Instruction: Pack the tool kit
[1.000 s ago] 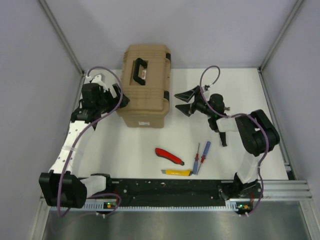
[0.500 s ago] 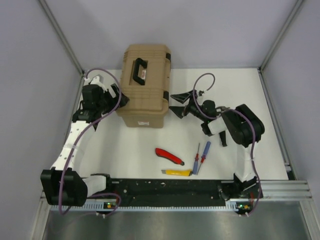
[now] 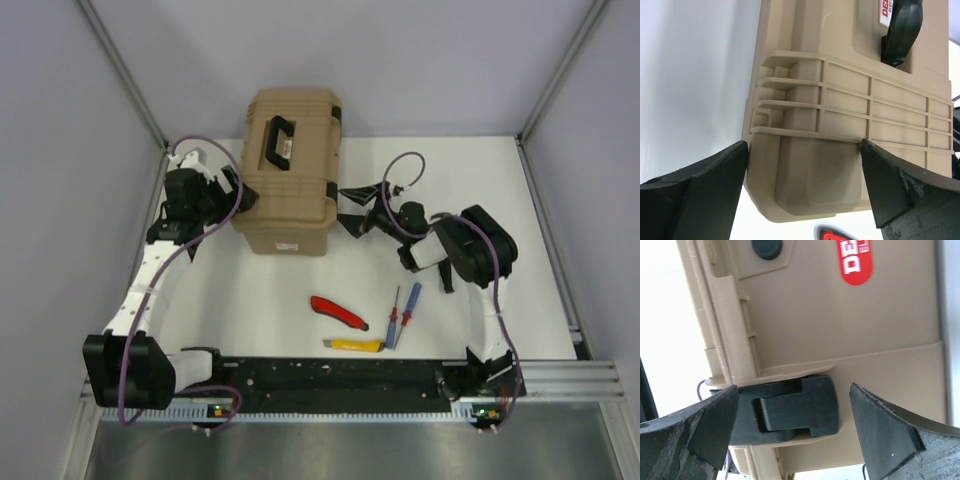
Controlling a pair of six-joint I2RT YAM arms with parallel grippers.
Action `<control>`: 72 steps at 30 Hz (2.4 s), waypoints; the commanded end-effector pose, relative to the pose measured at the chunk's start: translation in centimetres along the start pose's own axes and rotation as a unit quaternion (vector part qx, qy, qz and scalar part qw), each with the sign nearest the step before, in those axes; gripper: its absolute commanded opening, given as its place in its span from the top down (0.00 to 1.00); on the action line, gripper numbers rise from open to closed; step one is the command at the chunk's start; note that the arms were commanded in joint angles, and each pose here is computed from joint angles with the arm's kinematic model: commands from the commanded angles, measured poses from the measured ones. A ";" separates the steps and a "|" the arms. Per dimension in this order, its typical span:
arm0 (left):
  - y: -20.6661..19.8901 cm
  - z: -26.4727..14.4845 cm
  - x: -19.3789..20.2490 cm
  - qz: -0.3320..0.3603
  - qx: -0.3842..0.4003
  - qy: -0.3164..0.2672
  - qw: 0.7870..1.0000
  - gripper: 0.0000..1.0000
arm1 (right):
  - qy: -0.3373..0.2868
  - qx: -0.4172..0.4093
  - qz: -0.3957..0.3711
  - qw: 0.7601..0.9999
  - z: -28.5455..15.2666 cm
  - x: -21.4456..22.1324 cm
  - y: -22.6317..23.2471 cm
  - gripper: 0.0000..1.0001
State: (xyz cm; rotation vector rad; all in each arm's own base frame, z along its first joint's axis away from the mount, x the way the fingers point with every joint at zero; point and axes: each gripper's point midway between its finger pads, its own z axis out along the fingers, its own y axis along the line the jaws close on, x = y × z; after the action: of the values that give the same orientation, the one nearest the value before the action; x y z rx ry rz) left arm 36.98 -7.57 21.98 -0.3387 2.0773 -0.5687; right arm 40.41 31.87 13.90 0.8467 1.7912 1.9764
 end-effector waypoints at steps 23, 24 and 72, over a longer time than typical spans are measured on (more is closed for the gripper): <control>-1.3 1.2 3.6 -0.014 0.040 0.085 0.995 0.07 | 0.159 -0.234 -0.189 0.940 -0.4 11.6 13.0 0.31; -1.3 1.1 3.6 -0.014 0.040 0.085 0.995 0.07 | 0.159 -0.232 -0.190 0.941 -0.4 11.6 12.8 0.35; -2.0 1.9 3.1 -0.026 0.030 0.088 0.995 0.07 | 0.215 -0.232 -0.161 0.935 2.0 15.0 11.2 0.11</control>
State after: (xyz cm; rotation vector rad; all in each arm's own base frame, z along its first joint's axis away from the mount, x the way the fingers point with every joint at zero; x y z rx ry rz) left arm 39.40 -5.58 22.03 -0.3996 2.0666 -0.4646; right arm 42.22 34.92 16.07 0.7366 1.7780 1.9366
